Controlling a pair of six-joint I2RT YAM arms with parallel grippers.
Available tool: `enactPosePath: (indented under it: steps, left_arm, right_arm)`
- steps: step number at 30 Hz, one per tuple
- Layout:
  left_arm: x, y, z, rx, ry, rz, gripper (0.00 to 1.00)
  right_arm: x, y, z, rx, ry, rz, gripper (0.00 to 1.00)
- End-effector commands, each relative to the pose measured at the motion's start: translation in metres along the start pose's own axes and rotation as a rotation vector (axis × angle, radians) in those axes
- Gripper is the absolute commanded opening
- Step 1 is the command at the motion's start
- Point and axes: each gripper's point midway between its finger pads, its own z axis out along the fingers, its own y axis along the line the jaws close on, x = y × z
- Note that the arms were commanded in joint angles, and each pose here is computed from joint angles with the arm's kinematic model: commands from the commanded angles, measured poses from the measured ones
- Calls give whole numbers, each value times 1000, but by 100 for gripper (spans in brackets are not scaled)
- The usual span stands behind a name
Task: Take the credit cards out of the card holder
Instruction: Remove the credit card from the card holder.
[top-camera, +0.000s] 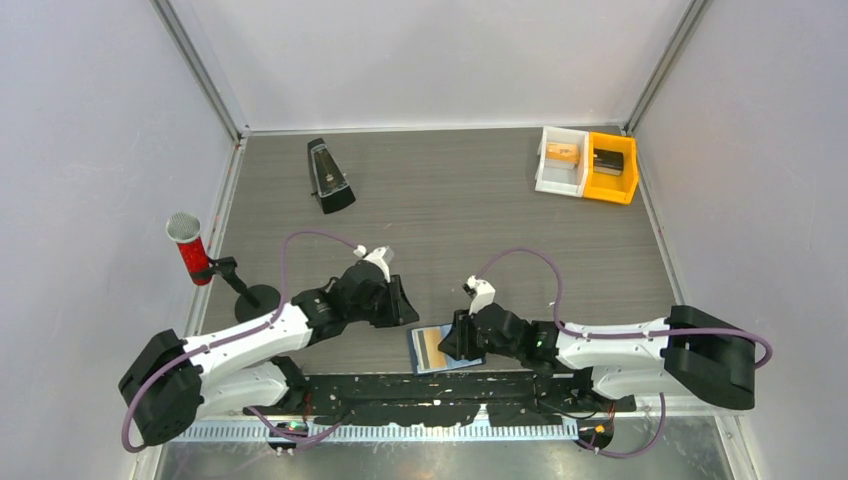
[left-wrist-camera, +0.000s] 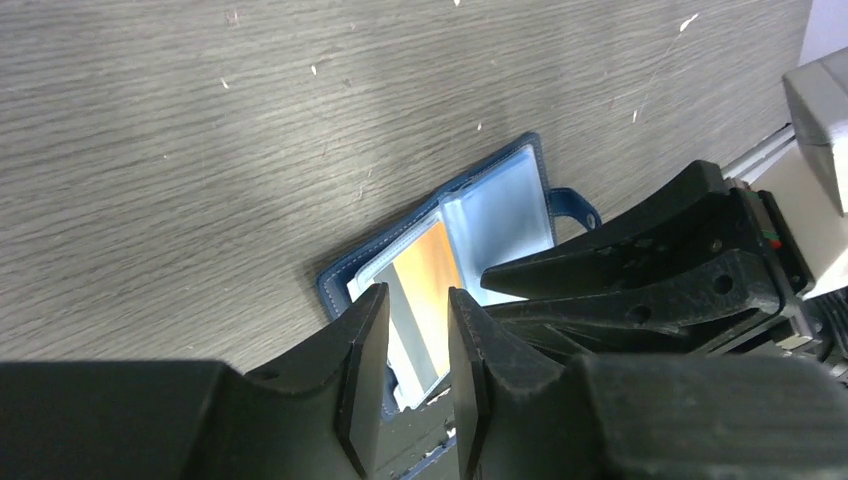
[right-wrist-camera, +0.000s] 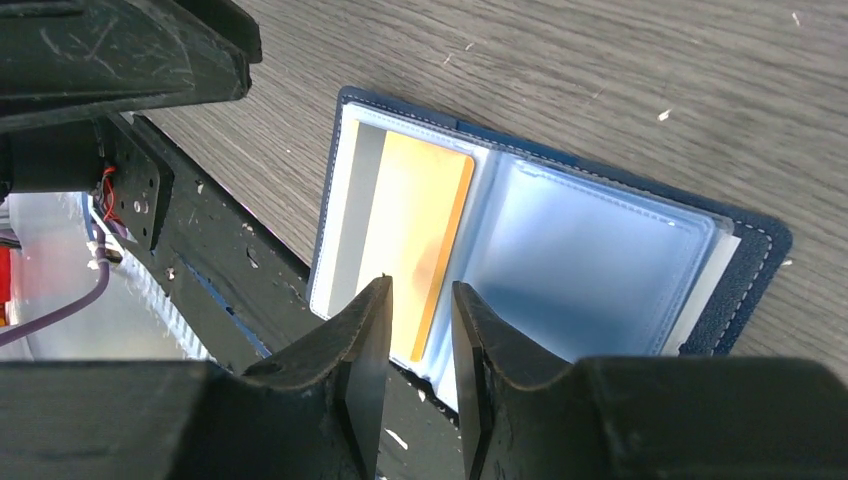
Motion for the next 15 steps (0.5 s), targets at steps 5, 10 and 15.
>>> enactPosePath:
  steps: [5, 10, 15]
  left_arm:
    - [30, 1, 14, 39, 81, 4, 23]
    - [48, 9, 34, 37, 115, -22, 16]
    - [59, 23, 44, -9, 148, -39, 9]
  right_arm:
    - [-7, 10, 6, -36, -34, 42, 33]
    - [-6, 7, 7, -27, -30, 31, 33]
    - [-9, -2, 8, 10, -34, 25, 31]
